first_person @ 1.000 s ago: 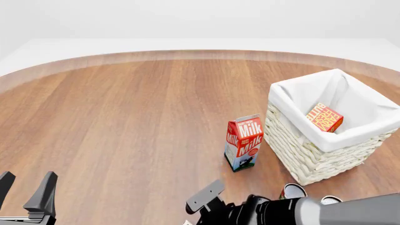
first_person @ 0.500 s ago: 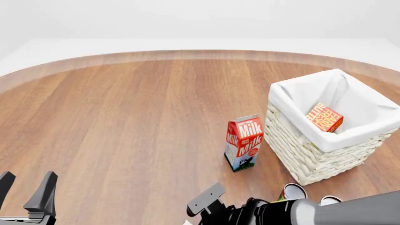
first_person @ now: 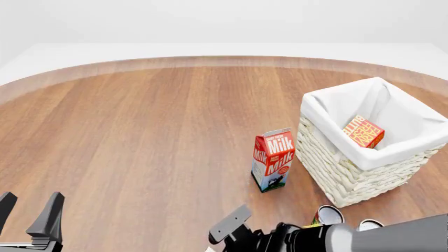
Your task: Pick up the cream cheese box and the butter, and put them in the basket.
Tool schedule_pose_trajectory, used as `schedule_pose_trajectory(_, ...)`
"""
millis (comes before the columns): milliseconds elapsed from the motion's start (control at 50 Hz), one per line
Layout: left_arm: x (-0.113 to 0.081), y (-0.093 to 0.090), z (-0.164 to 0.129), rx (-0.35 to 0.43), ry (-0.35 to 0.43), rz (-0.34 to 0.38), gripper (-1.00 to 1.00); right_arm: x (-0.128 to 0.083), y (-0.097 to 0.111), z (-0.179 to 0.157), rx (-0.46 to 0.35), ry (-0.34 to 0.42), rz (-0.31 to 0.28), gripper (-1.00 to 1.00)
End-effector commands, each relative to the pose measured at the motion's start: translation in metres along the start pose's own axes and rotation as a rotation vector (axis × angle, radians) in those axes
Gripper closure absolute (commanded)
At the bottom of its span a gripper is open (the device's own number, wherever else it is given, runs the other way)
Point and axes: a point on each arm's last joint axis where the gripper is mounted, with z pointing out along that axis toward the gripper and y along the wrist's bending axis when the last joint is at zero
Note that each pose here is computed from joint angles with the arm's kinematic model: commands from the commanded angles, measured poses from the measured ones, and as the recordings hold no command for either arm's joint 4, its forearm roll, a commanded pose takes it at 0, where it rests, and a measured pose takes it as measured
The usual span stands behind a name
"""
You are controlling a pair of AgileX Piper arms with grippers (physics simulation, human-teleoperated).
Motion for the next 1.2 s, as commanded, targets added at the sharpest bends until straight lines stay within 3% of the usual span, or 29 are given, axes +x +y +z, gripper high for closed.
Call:
schedule_pose_trajectory(20, 0.0, 0.0, 0.0, 0.0, 0.0, 0.0, -1.0, 0.008, -0.001, 0.012, 0.009, 0.029, 0.04, -1.0)
schedule_pose_trajectory(100, 0.0, 0.0, 0.0, 0.0, 0.0, 0.0, -1.0, 0.009, -0.002, 0.012, 0.01, 0.03, 0.044, -1.0)
schedule_pose_trajectory(120, 0.0, 0.0, 0.0, 0.0, 0.0, 0.0, -1.0, 0.009, -0.002, 0.011, 0.01, 0.029, 0.044, 1.0)
schedule_pose_trajectory(580, 0.0, 0.0, 0.0, 0.0, 0.0, 0.0, -1.0, -0.001, -0.003, 0.001, 0.013, 0.013, 0.03, 1.0)
schedule_pose_trajectory(1000, 0.0, 0.0, 0.0, 0.0, 0.0, 0.0, -1.0, -0.031, -0.001, -0.029, 0.015, -0.028, -0.024, 1.0)
schedule_pose_trajectory(1200, 0.0, 0.0, 0.0, 0.0, 0.0, 0.0, -1.0, -0.059, -0.003, -0.063, 0.024, -0.087, -0.071, 1.0)
